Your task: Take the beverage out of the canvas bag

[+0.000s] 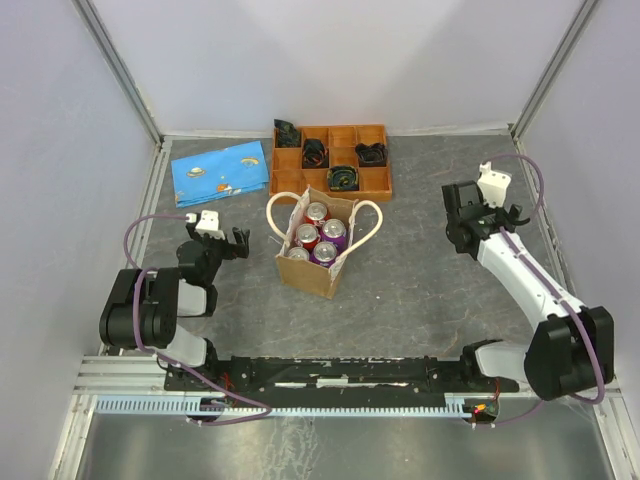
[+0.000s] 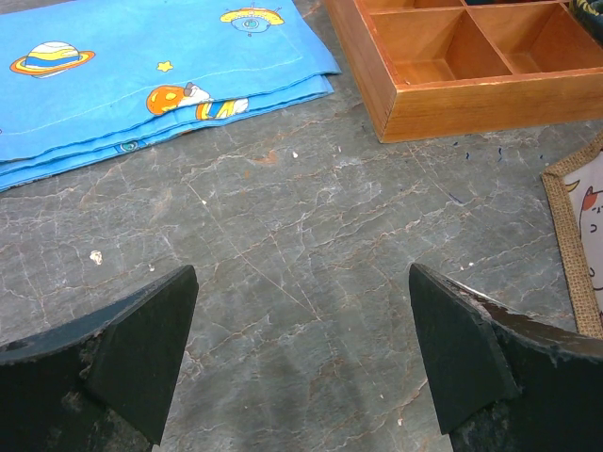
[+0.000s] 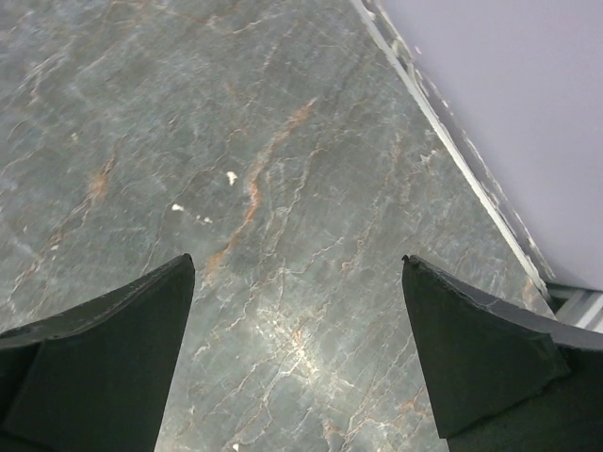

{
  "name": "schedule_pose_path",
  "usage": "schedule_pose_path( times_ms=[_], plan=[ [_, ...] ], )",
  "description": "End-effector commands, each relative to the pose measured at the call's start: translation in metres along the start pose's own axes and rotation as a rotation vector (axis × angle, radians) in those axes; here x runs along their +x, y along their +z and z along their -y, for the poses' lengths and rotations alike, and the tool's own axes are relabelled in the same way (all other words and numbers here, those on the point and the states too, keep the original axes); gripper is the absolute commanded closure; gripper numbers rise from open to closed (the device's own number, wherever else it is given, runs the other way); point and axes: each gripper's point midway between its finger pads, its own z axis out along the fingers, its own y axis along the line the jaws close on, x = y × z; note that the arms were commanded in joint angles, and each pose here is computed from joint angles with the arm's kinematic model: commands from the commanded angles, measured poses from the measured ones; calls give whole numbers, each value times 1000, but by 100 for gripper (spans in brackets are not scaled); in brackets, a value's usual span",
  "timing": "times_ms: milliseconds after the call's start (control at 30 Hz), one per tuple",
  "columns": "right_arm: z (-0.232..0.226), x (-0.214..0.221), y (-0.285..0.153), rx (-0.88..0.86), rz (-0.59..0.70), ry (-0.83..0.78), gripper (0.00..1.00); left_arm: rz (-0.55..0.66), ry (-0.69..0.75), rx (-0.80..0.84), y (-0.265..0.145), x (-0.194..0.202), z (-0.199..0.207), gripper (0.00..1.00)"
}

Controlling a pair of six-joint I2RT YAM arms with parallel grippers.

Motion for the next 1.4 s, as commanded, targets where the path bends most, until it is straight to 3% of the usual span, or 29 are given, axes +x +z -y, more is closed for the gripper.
schedule_pose_path(
  times_ms=[0, 233, 467, 567, 633, 700, 733, 900, 1067, 1367],
  plan=[
    [-18, -15, -19, -146, 89, -23, 1, 61, 62, 9, 2, -17, -1, 1],
    [-54, -46, -79, -319, 214, -124, 4, 59, 61, 8, 2, -16, -2, 1],
    [-97, -89, -163, -556, 353, -168, 30, 61, 62, 10, 2, -16, -1, 1],
    [-115, -101, -202, -645, 421, -195, 49, 60, 62, 9, 2, -16, -1, 1],
    [-132, -100, -228, -727, 450, -237, 69, 62, 62, 8, 2, -17, -2, 1],
    [-157, -90, -253, -854, 451, -312, 95, 60, 62, 9, 2, -16, -1, 1],
    [-168, -82, -262, -901, 440, -339, 100, 61, 62, 9, 2, -16, -2, 1],
    [-217, -29, -287, -1029, 356, -491, 100, 60, 62, 9, 2, -16, -2, 1],
    [-233, 11, -297, -1090, 274, -572, 100, 61, 62, 9, 2, -16, -2, 1],
    [-240, 87, -314, -1280, 26, -710, 85, 60, 61, 9, 2, -16, -2, 1]
  ],
)
